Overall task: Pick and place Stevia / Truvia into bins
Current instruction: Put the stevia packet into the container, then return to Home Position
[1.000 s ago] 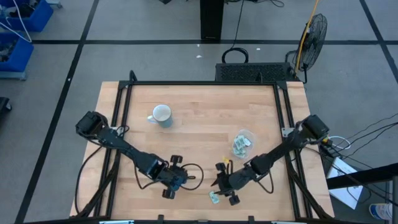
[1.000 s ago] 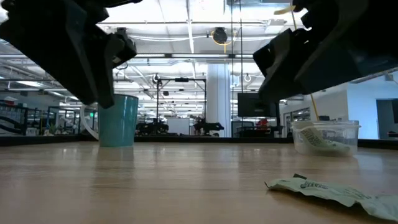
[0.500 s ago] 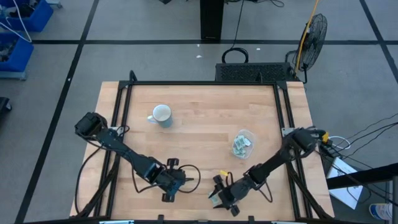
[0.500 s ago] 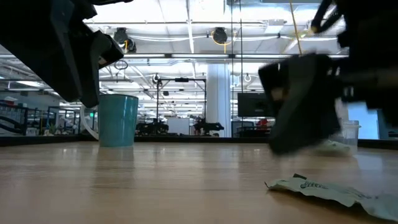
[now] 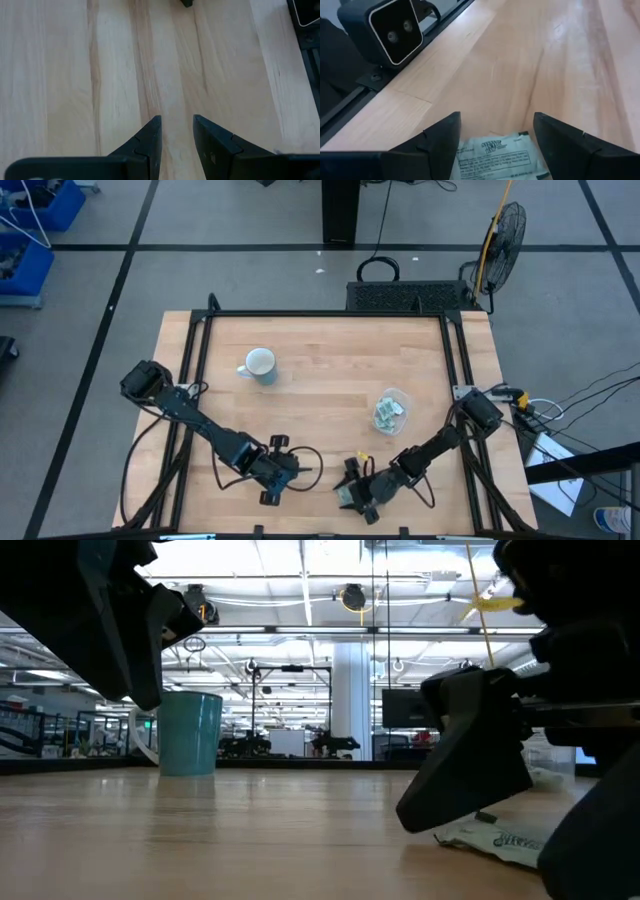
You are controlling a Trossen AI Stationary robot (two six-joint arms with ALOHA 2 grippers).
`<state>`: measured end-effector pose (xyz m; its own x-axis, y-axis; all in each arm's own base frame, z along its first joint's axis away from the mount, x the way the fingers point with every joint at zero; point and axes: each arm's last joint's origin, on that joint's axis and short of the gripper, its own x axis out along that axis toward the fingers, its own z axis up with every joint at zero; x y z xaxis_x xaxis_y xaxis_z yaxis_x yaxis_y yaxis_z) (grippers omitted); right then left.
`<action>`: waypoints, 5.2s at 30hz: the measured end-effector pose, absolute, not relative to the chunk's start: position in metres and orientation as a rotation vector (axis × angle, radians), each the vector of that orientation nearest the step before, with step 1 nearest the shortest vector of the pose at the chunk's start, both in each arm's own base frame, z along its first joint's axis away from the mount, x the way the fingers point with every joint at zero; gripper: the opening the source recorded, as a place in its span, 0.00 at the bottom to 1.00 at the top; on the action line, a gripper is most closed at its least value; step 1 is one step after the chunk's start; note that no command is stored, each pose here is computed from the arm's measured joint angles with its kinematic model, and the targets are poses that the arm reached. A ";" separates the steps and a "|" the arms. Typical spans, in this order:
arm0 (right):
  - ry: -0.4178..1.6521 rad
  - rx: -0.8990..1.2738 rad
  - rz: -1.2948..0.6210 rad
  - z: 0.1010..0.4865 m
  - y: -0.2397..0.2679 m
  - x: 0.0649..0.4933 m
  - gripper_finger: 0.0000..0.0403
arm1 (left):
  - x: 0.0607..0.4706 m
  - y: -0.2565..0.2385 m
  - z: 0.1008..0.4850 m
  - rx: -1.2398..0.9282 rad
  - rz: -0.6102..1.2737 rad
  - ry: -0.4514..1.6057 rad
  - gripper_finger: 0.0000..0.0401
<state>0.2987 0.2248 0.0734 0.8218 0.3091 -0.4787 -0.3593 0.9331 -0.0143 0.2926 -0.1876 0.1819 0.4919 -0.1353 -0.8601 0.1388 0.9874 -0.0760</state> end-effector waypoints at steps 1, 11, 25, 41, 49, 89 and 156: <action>0.487 -0.126 0.346 0.073 0.225 0.298 0.61 | 0.293 -0.188 0.182 0.007 -0.169 1.041 0.29; 0.542 -0.079 0.292 0.069 0.221 0.298 0.59 | 0.293 -0.188 0.182 0.002 -0.168 1.038 0.29; 0.488 -0.072 0.265 0.073 0.212 0.307 0.34 | 0.293 -0.188 0.182 0.027 -0.182 1.035 0.29; 0.520 -0.191 0.152 0.107 0.180 0.318 0.08 | 0.293 -0.188 0.182 0.075 -0.210 1.029 0.29; 0.737 -0.432 -0.233 0.177 0.139 0.268 0.02 | 0.293 -0.188 0.182 0.097 -0.222 1.027 0.29; 0.182 -0.100 -0.301 0.247 0.067 0.147 0.35 | 0.274 -0.117 0.219 0.128 0.062 1.185 0.29; -0.013 0.040 0.225 0.173 0.042 0.085 0.35 | 0.100 -0.010 0.174 -0.065 -0.242 -0.062 0.29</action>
<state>0.0848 0.0422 0.1730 0.9747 0.2229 0.0173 -0.2234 0.9740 0.0384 0.1002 -0.0098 0.1738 0.9691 -0.2368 0.0695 0.2409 0.9689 -0.0570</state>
